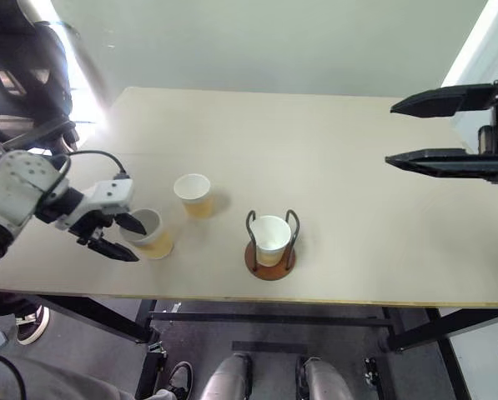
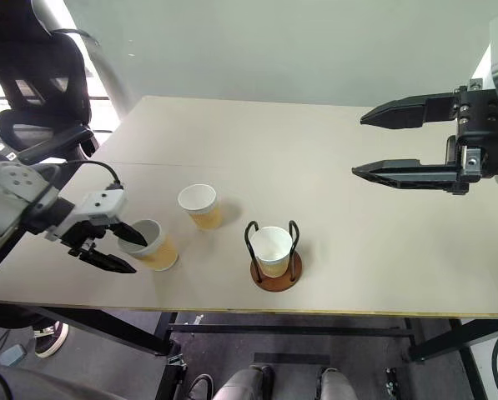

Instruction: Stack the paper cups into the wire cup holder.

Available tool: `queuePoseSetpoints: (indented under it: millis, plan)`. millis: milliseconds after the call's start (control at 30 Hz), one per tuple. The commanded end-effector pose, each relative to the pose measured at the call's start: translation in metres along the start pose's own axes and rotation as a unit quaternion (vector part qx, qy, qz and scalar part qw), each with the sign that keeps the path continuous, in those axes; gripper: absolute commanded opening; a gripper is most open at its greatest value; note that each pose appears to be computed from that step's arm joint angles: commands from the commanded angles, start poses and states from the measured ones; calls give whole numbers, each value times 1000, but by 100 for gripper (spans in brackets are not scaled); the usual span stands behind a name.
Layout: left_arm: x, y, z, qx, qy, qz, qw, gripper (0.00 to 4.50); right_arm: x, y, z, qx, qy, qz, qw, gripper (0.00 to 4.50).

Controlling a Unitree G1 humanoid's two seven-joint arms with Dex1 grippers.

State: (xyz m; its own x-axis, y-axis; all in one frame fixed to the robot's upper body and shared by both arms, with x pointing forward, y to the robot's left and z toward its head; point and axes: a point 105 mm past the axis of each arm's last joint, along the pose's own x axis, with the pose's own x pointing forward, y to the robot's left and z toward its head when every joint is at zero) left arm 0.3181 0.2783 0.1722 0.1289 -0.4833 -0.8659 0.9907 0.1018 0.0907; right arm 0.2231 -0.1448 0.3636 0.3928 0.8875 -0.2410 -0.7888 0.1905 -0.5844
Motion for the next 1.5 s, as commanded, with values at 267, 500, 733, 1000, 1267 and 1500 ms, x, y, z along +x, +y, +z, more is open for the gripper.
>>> queuePoseSetpoints:
  millis: [267,500,733,1000,1267,1500]
  plan:
    - [17,0,-9,35,0,-17,999,283,-4,3,9,-19,7,-14,1000,279]
    - [17,6,-5,47,0,-8,999,41,-2,15,3,0,13,11,1000,279]
    - [13,8,6,64,-3,-7,998,1,-1,24,5,8,-1,29,1000,279]
    - [-34,-14,67,80,-91,-5,993,1,-5,24,4,12,1,18,1000,279]
    - [-82,-42,192,226,-273,-40,934,1,-16,28,4,13,7,-3,1000,279]
    - [-26,-39,233,314,-258,-129,904,1,-47,26,5,35,31,-61,997,279]
